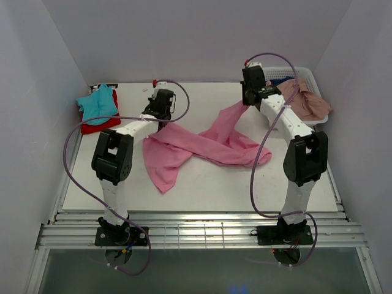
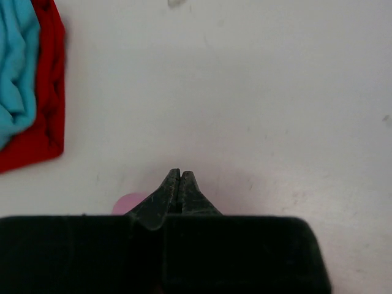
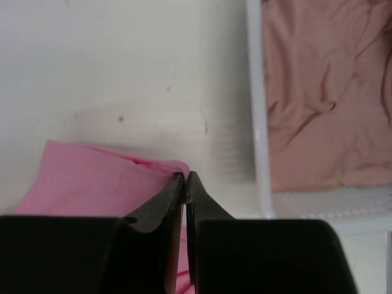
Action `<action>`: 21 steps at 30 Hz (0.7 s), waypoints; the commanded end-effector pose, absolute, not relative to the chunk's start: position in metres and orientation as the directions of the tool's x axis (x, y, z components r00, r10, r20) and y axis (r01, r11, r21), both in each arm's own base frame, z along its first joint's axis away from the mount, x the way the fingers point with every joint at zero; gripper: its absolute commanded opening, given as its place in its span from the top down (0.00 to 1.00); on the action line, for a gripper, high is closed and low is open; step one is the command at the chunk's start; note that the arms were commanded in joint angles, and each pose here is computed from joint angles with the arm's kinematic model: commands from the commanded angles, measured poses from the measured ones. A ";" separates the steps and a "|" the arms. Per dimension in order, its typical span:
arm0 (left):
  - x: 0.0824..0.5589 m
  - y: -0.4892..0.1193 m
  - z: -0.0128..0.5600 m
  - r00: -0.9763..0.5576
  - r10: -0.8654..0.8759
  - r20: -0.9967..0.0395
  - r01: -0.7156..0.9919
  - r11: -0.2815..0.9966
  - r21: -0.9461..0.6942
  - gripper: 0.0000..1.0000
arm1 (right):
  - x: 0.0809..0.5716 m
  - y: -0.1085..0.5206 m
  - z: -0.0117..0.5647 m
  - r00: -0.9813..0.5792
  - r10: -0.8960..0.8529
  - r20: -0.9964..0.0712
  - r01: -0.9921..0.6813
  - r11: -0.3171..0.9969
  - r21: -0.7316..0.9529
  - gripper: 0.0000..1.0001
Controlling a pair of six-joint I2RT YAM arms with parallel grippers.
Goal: Fold and stack the t-shirts
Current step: Flatten the tshirt out
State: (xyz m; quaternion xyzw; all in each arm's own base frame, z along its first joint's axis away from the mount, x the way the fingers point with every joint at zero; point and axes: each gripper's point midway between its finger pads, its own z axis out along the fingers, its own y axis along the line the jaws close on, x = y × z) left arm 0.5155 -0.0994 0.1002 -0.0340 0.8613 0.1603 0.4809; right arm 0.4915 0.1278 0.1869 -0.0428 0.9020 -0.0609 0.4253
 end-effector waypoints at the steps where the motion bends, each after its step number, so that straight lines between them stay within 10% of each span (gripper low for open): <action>1: 0.551 -0.091 0.201 -0.348 0.075 -0.935 -0.299 0.936 0.187 1.00 | 0.528 0.087 0.267 -0.531 -0.032 -0.847 0.070 0.994 -0.081 0.92; 11: 0.519 -0.071 0.392 0.072 0.007 -0.997 -0.306 0.952 -0.016 1.00 | 0.524 0.033 0.420 -0.228 0.050 -0.972 0.092 0.995 0.030 0.92; 21: 0.437 -0.063 0.434 0.113 -0.046 -0.993 -0.182 0.981 -0.066 1.00 | 0.488 0.013 0.451 -0.156 0.086 -0.984 0.088 0.993 0.073 0.92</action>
